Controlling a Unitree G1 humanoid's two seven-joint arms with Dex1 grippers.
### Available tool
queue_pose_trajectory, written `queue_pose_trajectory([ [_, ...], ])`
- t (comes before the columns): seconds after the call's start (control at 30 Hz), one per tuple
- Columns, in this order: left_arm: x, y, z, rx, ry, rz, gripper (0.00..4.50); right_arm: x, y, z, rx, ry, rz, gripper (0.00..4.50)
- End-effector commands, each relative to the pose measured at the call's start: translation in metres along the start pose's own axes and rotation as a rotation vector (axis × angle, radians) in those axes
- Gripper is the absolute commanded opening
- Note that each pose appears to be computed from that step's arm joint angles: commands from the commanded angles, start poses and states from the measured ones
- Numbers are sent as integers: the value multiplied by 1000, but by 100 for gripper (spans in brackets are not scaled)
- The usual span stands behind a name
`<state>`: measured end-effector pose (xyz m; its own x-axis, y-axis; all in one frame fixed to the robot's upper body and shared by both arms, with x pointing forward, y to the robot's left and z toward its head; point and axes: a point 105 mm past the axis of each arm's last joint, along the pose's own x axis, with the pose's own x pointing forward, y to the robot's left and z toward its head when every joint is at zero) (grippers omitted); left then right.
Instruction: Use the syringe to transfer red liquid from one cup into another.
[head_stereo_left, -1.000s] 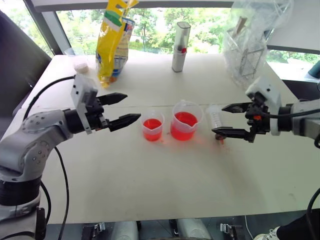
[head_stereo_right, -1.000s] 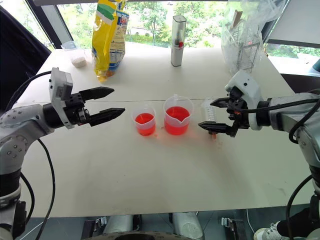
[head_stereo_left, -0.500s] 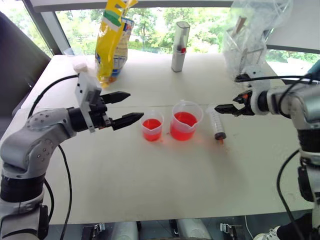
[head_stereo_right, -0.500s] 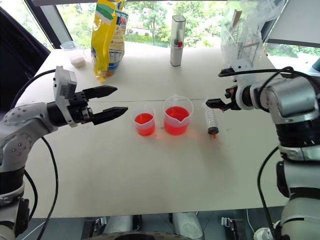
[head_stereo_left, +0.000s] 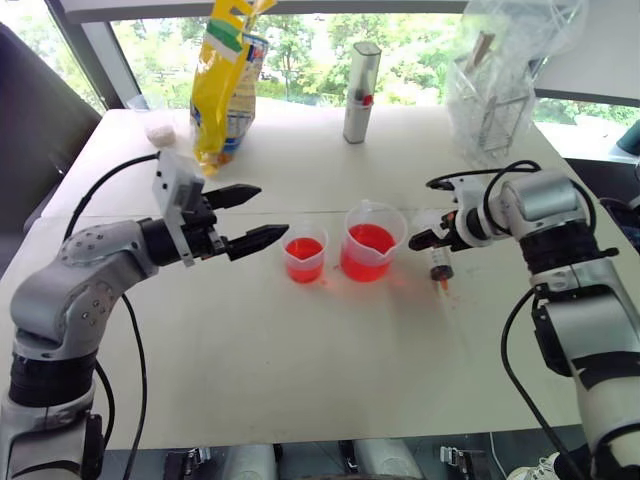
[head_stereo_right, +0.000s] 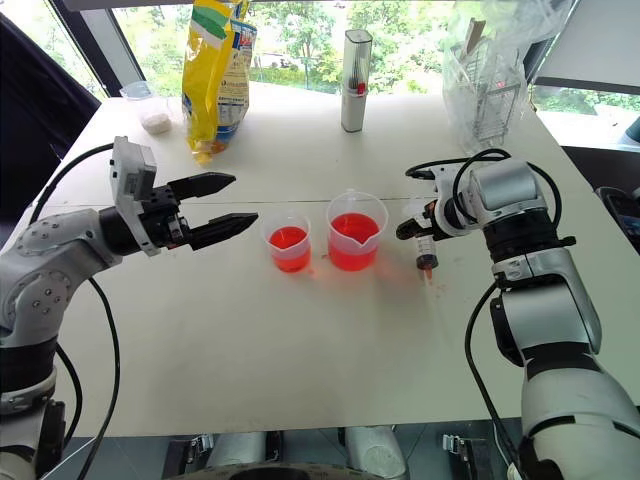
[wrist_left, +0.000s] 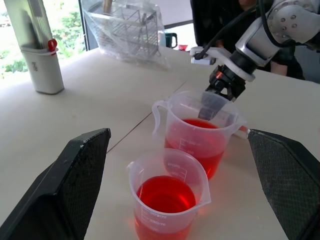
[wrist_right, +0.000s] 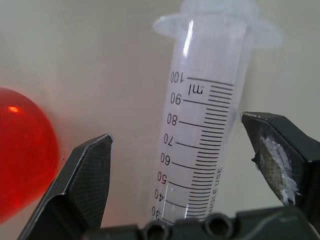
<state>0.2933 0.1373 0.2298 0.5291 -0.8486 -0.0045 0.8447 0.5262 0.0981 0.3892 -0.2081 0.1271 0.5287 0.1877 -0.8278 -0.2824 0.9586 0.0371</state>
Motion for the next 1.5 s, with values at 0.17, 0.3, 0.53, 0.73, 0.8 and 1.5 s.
queue_pose_trajectory([
  [0.17, -5, -3, 10, 56, -30, 21, 450, 4, 7, 12, -30, -16, 10, 393],
  [0.3, -5, -2, 8, 59, -29, 24, 450, 4, 7, 11, -26, -9, 13, 208],
  [0.53, -2, 1, 10, 71, -36, 13, 450, -24, -1, 23, -46, -104, -20, 138],
  [0.73, 2, 9, 24, 90, -65, -15, 450, -117, 17, 85, -284, -739, -39, 138],
  [0.8, 5, 11, 29, 96, -73, -28, 450, -145, 38, 93, -346, -951, 32, 138],
  [1.5, 54, 5, 60, 114, -137, -230, 450, -87, 118, 40, -217, -1322, 457, 138],
])
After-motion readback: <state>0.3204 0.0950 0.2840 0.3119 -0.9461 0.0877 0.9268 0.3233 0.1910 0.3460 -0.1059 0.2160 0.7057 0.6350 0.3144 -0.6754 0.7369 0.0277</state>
